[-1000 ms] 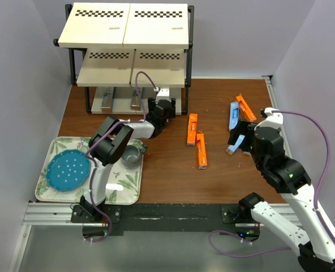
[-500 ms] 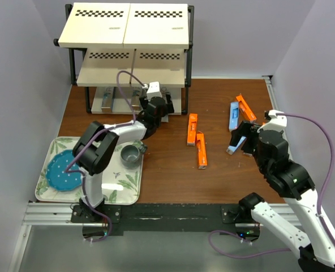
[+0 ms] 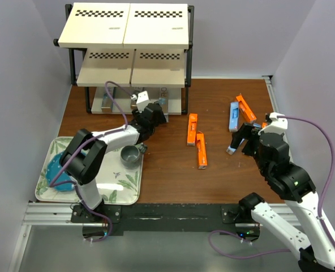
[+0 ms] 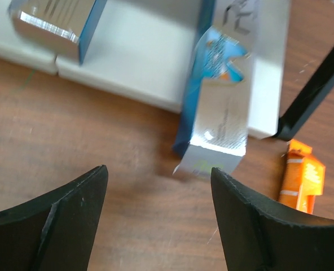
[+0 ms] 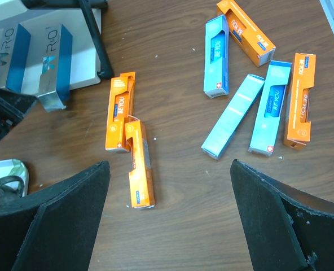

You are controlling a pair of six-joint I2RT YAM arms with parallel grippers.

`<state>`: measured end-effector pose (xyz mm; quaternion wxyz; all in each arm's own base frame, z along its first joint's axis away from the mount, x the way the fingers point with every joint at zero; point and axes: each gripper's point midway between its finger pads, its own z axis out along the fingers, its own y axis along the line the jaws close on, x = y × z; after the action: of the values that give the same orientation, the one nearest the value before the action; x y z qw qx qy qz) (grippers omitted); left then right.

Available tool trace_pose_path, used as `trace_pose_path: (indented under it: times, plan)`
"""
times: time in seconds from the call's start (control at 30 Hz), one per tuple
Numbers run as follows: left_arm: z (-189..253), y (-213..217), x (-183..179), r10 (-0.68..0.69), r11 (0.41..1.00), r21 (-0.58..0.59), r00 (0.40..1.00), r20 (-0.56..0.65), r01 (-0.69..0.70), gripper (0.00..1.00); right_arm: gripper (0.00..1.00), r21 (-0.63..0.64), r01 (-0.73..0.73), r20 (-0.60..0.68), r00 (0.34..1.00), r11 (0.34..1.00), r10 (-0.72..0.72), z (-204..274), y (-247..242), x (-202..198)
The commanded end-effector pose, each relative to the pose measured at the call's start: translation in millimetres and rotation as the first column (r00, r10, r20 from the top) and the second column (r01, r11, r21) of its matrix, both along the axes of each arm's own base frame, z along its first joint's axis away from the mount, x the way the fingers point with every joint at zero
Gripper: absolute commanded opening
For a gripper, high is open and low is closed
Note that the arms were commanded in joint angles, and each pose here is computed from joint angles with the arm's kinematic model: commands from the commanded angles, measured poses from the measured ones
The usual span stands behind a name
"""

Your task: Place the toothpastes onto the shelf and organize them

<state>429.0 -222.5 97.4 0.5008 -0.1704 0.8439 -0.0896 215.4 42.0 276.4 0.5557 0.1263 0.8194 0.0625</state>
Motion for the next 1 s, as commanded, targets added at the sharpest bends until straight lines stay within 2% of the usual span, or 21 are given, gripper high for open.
trace_pose_path:
  times: [0.0, 0.37, 0.97]
  plan:
    - [-7.5, 3.8, -13.3, 0.05, 0.998, -0.039, 0.997, -0.061, -0.052, 0.78, 0.92, 0.028, -0.011, 0.009, 1.0, 1.0, 0.011, 0.7, 5.8, 3.0]
    - [-20.4, -8.2, 13.3, 0.05, 0.999, 0.024, 0.995, -0.088, -0.048, 0.75, 0.92, 0.01, -0.011, 0.003, 1.0, 1.0, 0.011, 0.2, 5.2, 4.8]
    - [-12.6, -6.2, 67.0, 0.091, 0.996, -0.001, 0.996, 0.001, -0.091, 0.73, 0.92, -0.025, 0.005, -0.005, 1.0, 1.0, -0.006, -0.9, 1.1, 7.6]
